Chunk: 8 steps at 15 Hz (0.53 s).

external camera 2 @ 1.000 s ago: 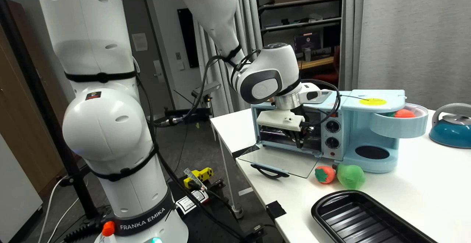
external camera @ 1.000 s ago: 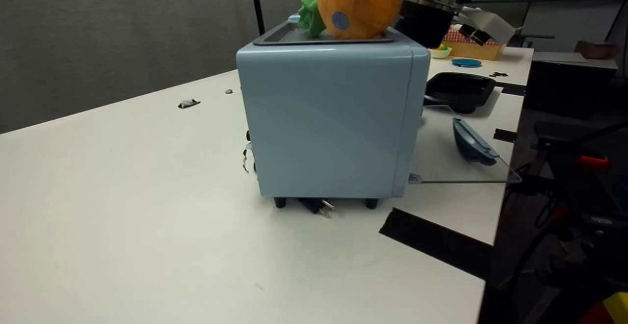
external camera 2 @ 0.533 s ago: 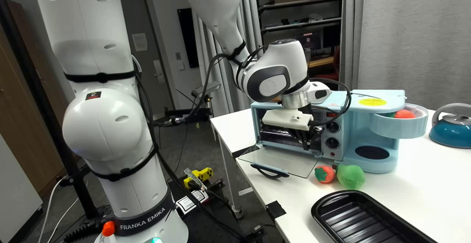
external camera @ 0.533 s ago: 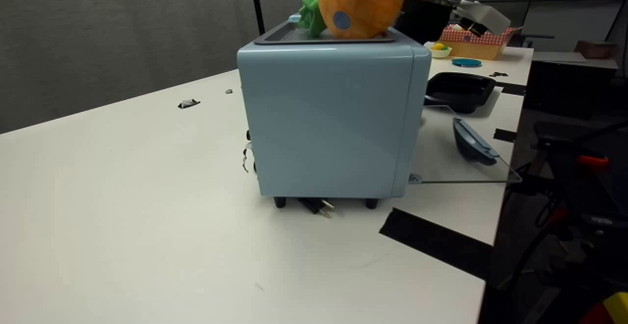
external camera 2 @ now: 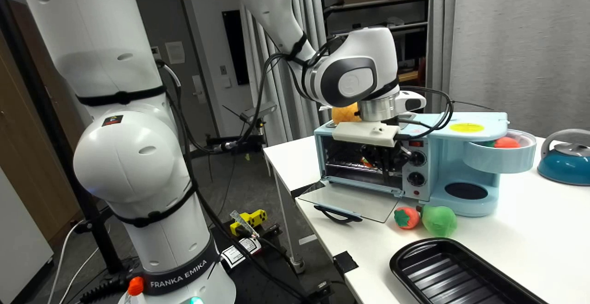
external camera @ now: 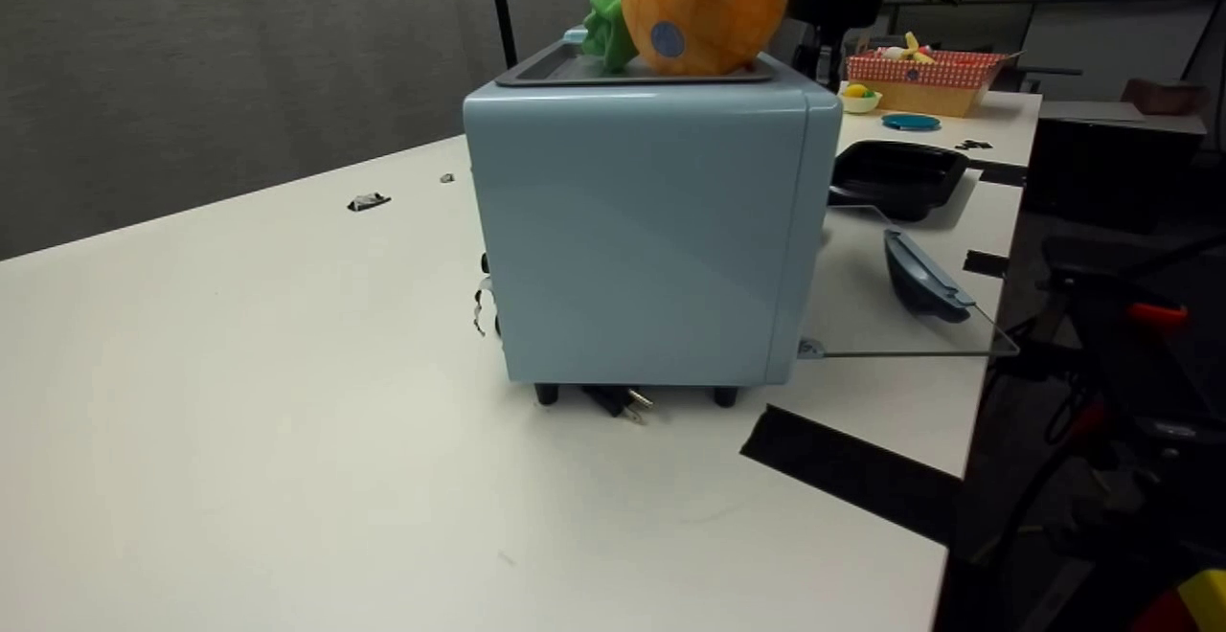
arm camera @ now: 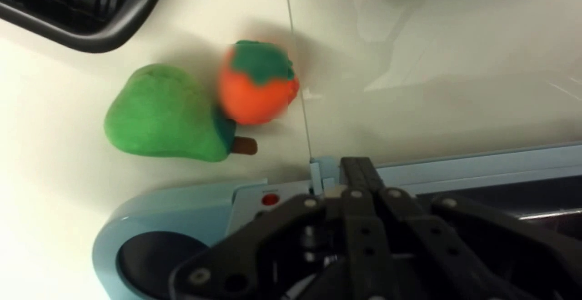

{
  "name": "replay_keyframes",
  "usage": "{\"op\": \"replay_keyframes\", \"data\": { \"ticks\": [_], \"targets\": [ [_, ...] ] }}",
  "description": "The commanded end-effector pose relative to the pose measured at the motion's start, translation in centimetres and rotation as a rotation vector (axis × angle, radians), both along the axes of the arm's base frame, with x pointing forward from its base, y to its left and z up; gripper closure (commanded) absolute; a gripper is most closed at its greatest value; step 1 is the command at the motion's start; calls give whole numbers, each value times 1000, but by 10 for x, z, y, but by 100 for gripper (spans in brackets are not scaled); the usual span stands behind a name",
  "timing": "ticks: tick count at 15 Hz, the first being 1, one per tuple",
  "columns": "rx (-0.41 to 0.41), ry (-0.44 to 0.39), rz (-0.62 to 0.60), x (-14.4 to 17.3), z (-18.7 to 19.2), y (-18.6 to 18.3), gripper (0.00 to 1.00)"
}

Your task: Press the button atop the oven, flip the switch on the front of the oven, push in the oven rack, flip the switch again, and then close the oven door

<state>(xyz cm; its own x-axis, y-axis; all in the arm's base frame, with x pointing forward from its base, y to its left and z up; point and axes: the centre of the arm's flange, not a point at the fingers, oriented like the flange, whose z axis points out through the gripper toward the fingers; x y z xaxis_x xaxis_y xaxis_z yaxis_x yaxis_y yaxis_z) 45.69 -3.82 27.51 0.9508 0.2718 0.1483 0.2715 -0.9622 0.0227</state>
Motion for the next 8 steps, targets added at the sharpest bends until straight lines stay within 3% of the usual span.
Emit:
{"op": "replay_keyframes", "data": {
  "ticks": [1,8],
  "targets": [
    [2,19,-19,0,35,1,100],
    [6,61,-59,11,69,0,100]
  ]
}}
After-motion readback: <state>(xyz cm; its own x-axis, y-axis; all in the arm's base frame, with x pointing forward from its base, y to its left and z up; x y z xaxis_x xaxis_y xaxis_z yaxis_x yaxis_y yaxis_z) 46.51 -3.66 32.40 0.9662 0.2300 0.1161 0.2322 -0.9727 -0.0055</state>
